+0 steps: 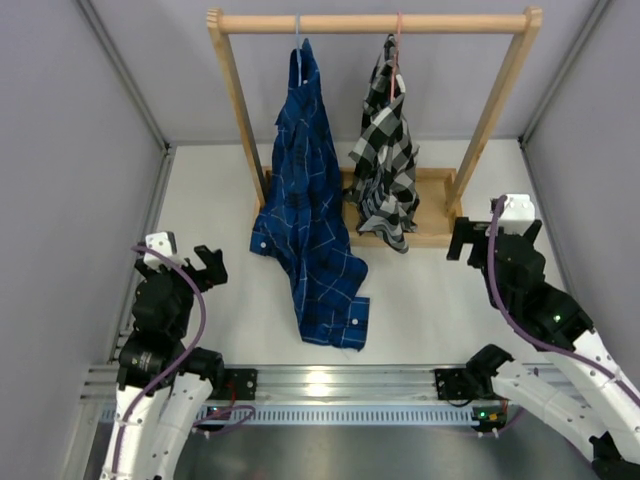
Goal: Place the shirt on the hanger
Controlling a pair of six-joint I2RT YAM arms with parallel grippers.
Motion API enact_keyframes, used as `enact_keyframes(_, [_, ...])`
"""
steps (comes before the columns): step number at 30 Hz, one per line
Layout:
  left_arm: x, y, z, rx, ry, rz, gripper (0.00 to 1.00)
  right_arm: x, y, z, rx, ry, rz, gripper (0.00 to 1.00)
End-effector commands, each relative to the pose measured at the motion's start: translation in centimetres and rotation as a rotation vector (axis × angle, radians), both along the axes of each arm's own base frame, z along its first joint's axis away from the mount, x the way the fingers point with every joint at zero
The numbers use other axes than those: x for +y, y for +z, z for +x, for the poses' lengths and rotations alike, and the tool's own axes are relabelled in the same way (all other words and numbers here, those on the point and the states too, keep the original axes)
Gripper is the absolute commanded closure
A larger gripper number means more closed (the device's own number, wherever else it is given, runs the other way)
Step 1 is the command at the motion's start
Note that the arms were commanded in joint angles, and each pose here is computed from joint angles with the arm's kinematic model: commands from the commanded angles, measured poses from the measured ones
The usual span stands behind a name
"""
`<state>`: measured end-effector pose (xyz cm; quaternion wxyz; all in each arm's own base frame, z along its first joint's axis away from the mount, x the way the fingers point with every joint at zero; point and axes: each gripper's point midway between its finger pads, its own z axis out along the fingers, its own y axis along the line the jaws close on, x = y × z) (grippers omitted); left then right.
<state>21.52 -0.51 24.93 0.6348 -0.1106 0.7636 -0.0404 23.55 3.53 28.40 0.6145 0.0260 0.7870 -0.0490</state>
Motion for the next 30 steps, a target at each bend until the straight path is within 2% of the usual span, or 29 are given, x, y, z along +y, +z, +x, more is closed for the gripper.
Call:
enact_keyframes(1, [-0.5, 1.3, -0.3, -0.080, -0.037, -0.007, 0.02, 0.7, -0.3, -1.0, 0.011, 0.072, 0.048, 0.01])
enact_keyframes(8, [-1.2, 1.4, -0.3, -0.087, -0.077, -0.010, 0.02, -0.7, 0.6, -2.0, -0.045, 0.033, 0.080, 0.00])
enact_keyframes(30, [-1.3, 1.6, -0.5, -0.097, -0.084, -0.017, 0.02, -0.5, 0.1, -2.3, -0.043, 0.050, 0.101, 0.01])
